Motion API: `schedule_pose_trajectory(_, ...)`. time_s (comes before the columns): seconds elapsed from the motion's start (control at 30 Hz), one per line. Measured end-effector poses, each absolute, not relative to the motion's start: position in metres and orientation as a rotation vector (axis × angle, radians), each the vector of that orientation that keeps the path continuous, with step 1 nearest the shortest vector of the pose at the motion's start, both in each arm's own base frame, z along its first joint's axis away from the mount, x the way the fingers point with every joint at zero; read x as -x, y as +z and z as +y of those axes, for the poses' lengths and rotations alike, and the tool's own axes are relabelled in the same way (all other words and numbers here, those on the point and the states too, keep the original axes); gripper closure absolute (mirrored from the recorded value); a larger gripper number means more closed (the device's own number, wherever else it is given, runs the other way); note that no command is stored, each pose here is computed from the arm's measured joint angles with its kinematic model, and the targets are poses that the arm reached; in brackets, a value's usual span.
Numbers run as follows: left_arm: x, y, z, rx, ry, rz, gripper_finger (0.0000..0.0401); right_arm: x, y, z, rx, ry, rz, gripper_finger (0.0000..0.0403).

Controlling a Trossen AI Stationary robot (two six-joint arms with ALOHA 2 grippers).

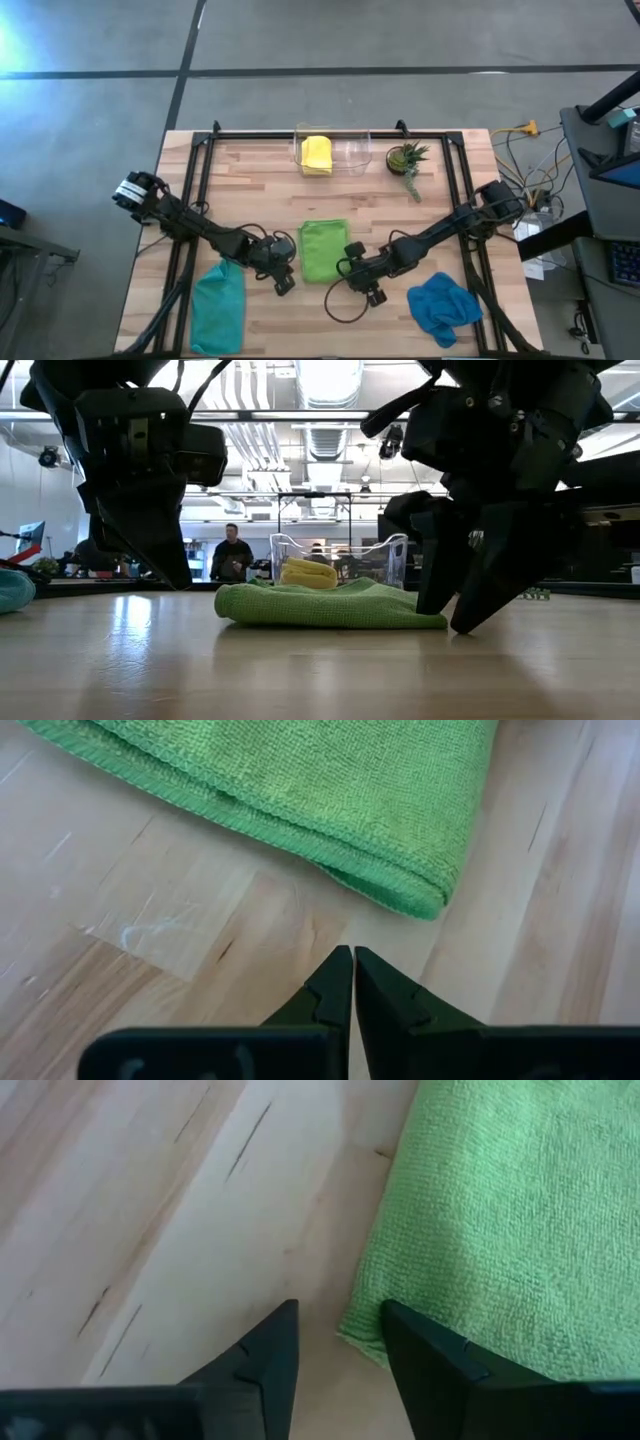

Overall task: Fold microfiber towels
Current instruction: Fold the green microfiber towel

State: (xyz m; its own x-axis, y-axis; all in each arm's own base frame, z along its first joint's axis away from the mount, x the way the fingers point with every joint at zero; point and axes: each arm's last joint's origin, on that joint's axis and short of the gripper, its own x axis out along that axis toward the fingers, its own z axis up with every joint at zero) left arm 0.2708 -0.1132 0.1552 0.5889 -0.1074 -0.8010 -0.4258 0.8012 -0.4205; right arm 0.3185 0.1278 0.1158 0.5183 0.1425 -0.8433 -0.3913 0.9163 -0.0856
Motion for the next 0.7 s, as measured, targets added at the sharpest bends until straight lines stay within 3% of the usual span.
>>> schedule_pose_trajectory(0.17, -0.271, 0.155, -0.113, 0.636, 0.201, 0.936, 0.0401, -0.319, 0.115, 0.126, 0.267, 0.309, 0.983, 0.0276)
schedule_pose_trajectory(0.37, -0.273, 0.158, -0.116, 0.642, 0.179, 0.910, 0.0401, -0.319, 0.115, 0.123, 0.233, 0.267, 0.994, 0.0332)
schedule_pose_trajectory(0.53, -0.282, 0.169, -0.124, 0.637, 0.062, 0.781, 0.0401, -0.319, 0.114, 0.121, 0.227, 0.250, 0.998, 0.0383)
schedule_pose_trajectory(0.7, -0.284, 0.171, -0.126, 0.510, -0.039, 0.752, 0.0396, -0.319, 0.114, 0.121, 0.193, 0.232, 1.003, 0.0392)
